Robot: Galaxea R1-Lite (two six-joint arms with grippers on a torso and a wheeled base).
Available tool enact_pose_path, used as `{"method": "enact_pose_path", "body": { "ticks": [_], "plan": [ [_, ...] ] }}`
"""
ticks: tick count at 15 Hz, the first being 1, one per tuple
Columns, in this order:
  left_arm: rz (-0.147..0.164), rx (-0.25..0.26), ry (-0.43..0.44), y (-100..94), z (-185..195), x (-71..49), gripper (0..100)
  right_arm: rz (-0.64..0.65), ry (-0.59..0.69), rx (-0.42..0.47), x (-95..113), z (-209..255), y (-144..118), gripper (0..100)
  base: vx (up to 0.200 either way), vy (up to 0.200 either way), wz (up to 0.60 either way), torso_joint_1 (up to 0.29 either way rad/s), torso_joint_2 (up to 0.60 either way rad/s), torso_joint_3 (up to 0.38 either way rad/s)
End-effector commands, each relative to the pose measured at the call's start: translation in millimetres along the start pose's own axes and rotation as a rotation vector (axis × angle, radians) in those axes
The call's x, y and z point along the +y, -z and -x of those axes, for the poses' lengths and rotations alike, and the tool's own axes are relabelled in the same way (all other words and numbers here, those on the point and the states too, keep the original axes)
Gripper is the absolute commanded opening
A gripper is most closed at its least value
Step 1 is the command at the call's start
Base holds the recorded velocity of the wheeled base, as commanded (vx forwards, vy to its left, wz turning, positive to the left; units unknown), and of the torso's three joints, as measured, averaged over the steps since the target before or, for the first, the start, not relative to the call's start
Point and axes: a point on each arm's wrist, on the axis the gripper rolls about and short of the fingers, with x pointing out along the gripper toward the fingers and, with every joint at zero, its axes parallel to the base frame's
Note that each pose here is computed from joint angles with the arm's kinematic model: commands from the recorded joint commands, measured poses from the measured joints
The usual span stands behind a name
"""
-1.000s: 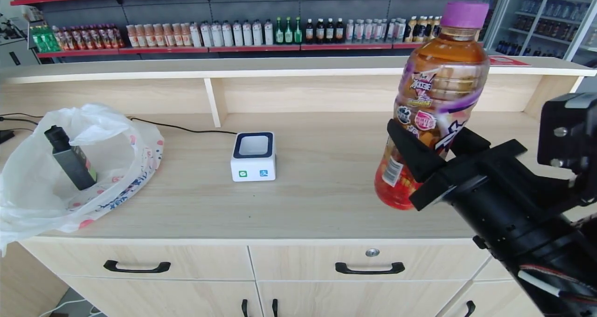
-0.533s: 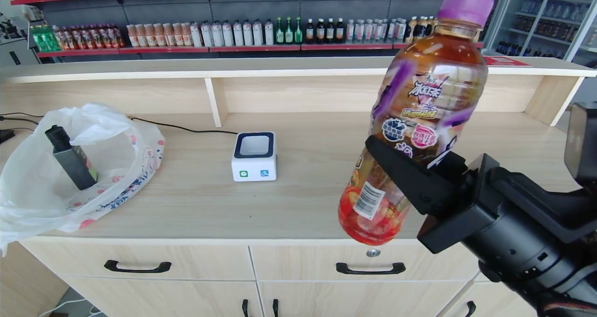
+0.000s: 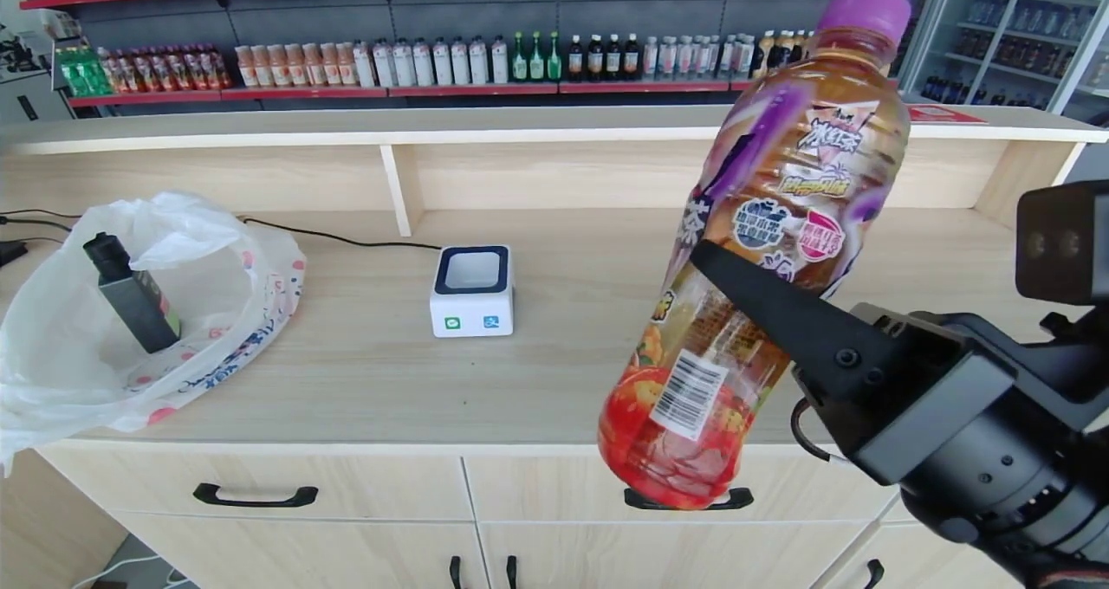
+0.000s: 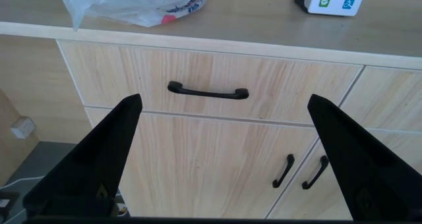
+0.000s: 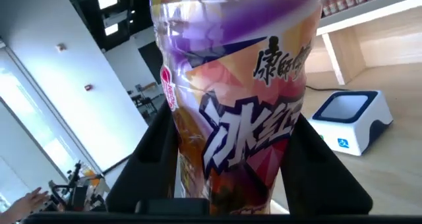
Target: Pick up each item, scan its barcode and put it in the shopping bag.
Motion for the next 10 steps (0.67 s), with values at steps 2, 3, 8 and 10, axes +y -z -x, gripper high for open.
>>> {"method": "enact_pose_path", "body": {
  "ticks": [2,3,8,10],
  "plan": [
    [0.000,0.001,-0.001,0.0,-0.1,0.0,100,-0.079,-0.023,-0.032,5.6,2.8,-9.7,0,0.000,0.000,0.00,0.000,0.00,0.000],
    [0.000,0.001,-0.001,0.0,-0.1,0.0,100,-0.118,-0.049,-0.038,8.0,2.7,-13.7,0,0.000,0.000,0.00,0.000,0.00,0.000],
    [0.000,0.001,-0.001,0.0,-0.1,0.0,100,-0.211,-0.121,-0.023,11.6,-2.6,-17.4,0,0.000,0.000,0.00,0.000,0.00,0.000],
    [0.000,0.001,-0.001,0.0,-0.1,0.0,100,-0.232,-0.127,-0.033,11.6,-9.4,-18.1,0,0.000,0.000,0.00,0.000,0.00,0.000]
  ]
}}
